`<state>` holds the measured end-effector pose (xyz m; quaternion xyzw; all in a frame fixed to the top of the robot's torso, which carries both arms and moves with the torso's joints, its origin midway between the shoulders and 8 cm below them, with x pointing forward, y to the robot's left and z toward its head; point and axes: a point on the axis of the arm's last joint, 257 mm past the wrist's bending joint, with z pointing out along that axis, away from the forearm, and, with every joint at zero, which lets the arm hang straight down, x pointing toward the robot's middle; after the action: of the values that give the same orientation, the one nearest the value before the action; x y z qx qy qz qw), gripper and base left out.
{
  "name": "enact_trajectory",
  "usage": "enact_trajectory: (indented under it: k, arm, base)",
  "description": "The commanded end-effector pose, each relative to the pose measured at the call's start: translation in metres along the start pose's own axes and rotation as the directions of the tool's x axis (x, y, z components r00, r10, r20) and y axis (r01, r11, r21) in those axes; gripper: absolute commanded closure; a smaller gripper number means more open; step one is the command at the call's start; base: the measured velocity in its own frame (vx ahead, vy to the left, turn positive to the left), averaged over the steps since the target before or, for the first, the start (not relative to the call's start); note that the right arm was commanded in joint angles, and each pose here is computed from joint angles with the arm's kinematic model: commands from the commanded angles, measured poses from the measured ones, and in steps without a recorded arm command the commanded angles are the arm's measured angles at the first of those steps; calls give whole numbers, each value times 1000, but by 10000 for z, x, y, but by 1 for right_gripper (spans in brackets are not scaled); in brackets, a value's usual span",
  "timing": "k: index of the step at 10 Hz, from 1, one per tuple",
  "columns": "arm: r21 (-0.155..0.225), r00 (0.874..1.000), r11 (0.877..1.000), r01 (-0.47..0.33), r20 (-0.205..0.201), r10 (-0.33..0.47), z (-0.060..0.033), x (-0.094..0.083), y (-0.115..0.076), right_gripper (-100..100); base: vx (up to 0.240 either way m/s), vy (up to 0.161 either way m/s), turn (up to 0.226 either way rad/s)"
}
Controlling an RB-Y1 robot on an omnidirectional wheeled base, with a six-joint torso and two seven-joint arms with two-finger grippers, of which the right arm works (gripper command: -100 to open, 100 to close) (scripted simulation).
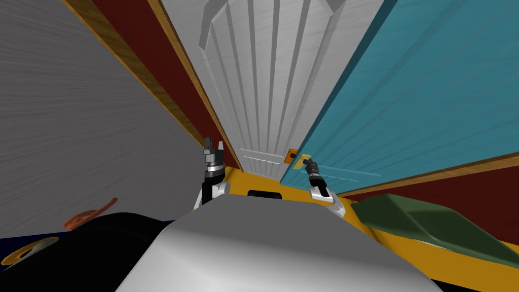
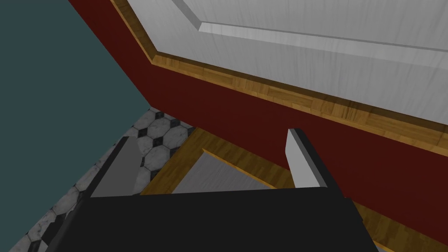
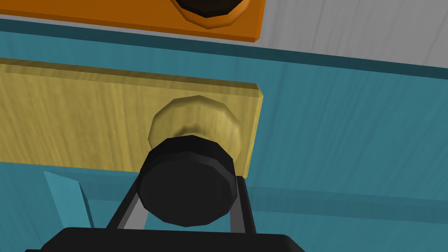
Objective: Pull the door open
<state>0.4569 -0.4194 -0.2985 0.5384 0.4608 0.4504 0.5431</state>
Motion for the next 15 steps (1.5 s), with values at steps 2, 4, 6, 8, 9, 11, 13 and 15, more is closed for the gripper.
enact_trajectory:
  k: [2,4,6,8,9,11,13,15]
  arm:
    - [7,1000,1000,0,4,0,-18,-19,-30,100]
    - [23,1000,1000,6,15,-7,-81,-115,-92,100]
    - [32,1000,999,11,21,-12,-133,-196,-125,100]
    - [14,1000,1000,3,-9,-3,-134,-37,-60,-100]
    - [10,1000,1000,-1,-23,1,-142,21,-40,-100]
    - [1,999,1000,-9,-51,9,-156,139,0,-100]
    - [0,998,1000,-11,-56,10,-151,154,15,-100]
    - [32,1000,999,7,-3,-7,-195,-124,-130,-100]
  base:
    - [-18,-1,-1]
    - [-53,-12,-27]
    - [-178,-48,-51]
    - [-198,-26,42]
    - [-219,73,59]
    - [-205,61,51]
    - [-146,32,35]
    - [50,-114,-146]
